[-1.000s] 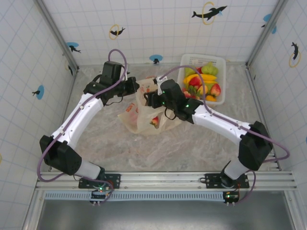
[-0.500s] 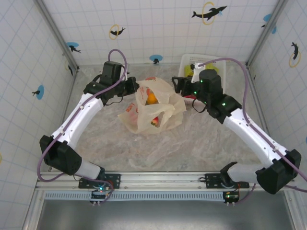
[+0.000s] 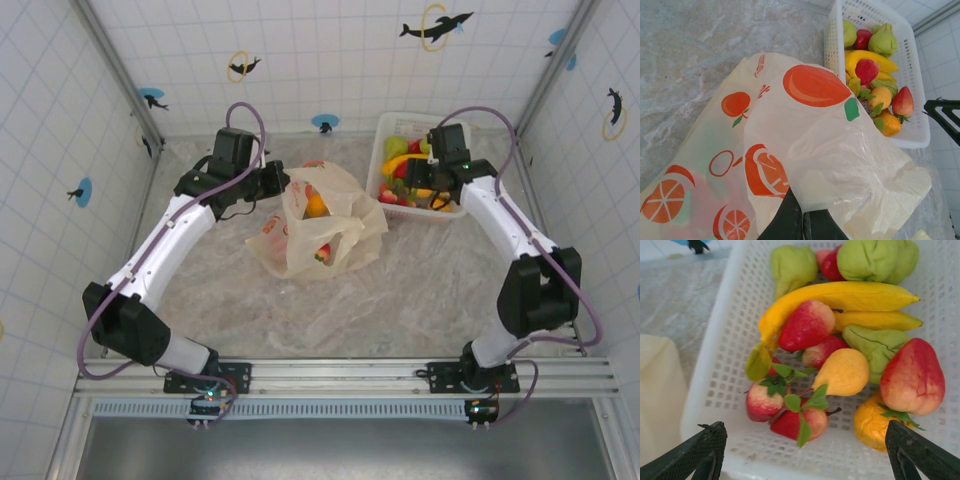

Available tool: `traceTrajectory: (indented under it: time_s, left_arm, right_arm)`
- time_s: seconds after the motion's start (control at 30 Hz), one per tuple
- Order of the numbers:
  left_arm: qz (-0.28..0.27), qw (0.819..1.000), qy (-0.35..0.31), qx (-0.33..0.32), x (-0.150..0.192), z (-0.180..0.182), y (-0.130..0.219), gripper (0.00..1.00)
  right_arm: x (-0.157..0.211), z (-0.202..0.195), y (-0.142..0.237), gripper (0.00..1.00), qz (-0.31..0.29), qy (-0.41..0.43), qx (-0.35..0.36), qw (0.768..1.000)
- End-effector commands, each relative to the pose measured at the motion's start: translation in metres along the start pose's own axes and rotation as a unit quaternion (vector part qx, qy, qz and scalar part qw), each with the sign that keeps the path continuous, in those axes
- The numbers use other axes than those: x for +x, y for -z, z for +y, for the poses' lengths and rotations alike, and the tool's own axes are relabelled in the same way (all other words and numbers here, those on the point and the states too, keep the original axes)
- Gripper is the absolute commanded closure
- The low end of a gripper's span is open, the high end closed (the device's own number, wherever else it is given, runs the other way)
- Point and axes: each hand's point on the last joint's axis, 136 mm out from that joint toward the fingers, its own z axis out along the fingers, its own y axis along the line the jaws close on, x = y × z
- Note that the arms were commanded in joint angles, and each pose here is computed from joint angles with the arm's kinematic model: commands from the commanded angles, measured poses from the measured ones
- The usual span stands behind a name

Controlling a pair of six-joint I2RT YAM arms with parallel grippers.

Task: Place the fake fruits into the plastic bag and tie a complex knot

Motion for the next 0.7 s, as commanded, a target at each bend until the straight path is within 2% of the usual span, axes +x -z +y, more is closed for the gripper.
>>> traceTrajectory:
  time_s: [0.0,0.2,0.33,0.53,0.67]
  left_arm:
    - [-0.013,1.000,-0.009,-0.004,-0.008,-0.001,0.009,1.00]
    - [-0.012,1.000,-0.012,-0.007,-0.009,0.000,0.009,1.00]
    - [-0.008,1.000,-0.011,-0.008,-0.007,0.001,0.007,1.00]
    - [-0.009,1.000,-0.012,-0.011,-0.007,0.002,0.007,1.00]
    - [-0.008,1.000,-0.011,-0.011,-0.007,0.002,0.007,1.00]
  right_arm:
    - [0.010,-0.020,-0.013,0.15,0.043,0.011,0.042,0.998]
    - [0.021,-0.023,-0.043,0.17,0.075,0.014,0.051,0.996]
    - [0.020,-0.022,-0.061,0.23,0.084,0.001,0.051,0.995]
    - [0.010,-0.023,-0.085,0.24,0.071,-0.050,0.060,0.994]
    - [0.002,-0.032,-0.096,0.26,0.042,-0.103,0.070,0.991]
